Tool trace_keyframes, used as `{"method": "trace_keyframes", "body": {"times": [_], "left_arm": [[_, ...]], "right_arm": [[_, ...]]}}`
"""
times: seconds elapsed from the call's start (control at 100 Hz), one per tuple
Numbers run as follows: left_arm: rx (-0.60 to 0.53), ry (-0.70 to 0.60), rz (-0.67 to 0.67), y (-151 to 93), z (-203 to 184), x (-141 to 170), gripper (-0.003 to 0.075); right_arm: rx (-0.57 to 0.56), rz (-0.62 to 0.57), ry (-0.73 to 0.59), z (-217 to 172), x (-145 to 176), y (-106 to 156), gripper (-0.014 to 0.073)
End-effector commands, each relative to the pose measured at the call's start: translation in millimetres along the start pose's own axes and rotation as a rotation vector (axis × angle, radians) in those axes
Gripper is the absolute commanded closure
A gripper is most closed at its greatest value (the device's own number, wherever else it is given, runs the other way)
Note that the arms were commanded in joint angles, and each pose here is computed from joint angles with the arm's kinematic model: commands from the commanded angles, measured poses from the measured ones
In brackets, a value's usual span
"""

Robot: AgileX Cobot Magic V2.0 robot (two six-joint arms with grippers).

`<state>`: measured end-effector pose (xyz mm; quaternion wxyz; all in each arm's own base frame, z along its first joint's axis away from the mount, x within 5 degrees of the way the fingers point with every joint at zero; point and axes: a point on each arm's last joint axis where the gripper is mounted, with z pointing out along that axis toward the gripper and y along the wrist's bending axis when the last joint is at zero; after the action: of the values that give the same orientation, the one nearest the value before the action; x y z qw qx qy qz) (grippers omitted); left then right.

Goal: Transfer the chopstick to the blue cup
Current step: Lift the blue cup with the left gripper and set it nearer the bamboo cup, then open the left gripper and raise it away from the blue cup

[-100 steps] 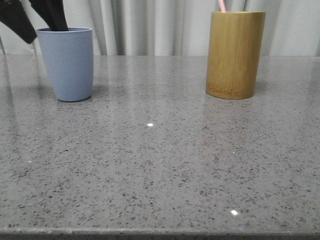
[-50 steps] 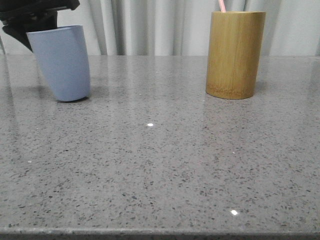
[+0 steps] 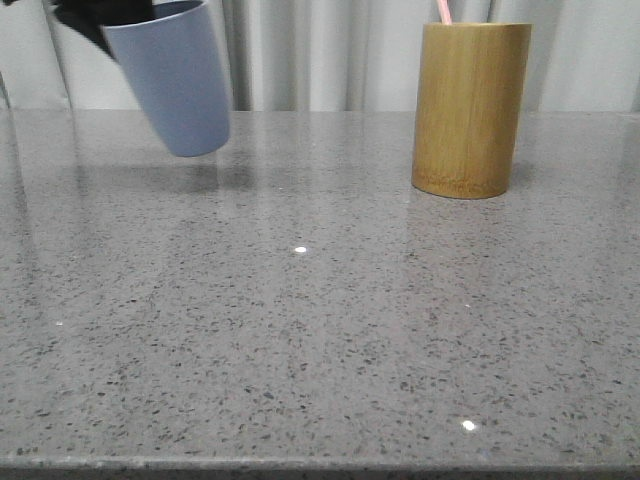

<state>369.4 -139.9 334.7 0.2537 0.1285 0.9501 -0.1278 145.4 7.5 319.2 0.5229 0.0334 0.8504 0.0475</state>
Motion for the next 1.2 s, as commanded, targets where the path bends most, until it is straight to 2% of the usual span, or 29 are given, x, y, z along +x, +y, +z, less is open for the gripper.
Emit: {"method": "trace_keyframes", "body": {"times": [0.0, 0.11, 0.31, 0.47, 0.56, 0.61, 0.69, 0.83, 0.88, 1.19], "left_arm": [[0.043, -0.108, 0.016, -16.8, -20.5, -15.3, 0.0739], [0.076, -0.070, 0.023, -27.0, -9.6, -21.5, 0.0739], [0.110, -0.075, 0.073, -50.5, 2.8, -31.8, 0.0739], [0.113, -0.055, 0.078, -52.5, 9.2, -31.1, 0.0734], [0.113, -0.042, 0.101, -52.3, 12.3, -30.1, 0.0674], [0.114, -0.040, 0.100, -52.3, 13.1, -30.0, 0.0613], [0.125, -0.039, 0.094, -53.3, 12.9, -29.9, 0.0474], [0.131, -0.050, 0.094, -54.3, 10.2, -31.9, 0.0332], [0.132, -0.053, 0.095, -54.6, 8.0, -32.5, 0.0315], [0.141, -0.130, 0.103, -57.4, -19.5, -38.4, 0.0328]], "right_arm": [[-0.010, 0.002, -0.097, -4.5, -16.6, 1.7, 0.0302], [-0.009, 0.002, -0.093, -4.5, -16.2, 1.6, 0.0302], [-0.008, 0.002, -0.088, -4.5, -15.7, 1.6, 0.0302], [-0.008, 0.002, -0.088, -4.5, -15.7, 1.6, 0.0302], [-0.008, 0.002, -0.088, -4.5, -15.7, 1.6, 0.0302], [-0.008, 0.002, -0.088, -4.5, -15.7, 1.6, 0.0302], [-0.008, 0.002, -0.088, -4.5, -15.7, 1.6, 0.0302], [-0.008, 0.002, -0.088, -4.5, -15.7, 1.6, 0.0302], [-0.008, 0.002, -0.088, -4.5, -15.7, 1.6, 0.0302], [-0.008, 0.002, -0.085, -4.4, -15.5, 1.5, 0.0302]]}}
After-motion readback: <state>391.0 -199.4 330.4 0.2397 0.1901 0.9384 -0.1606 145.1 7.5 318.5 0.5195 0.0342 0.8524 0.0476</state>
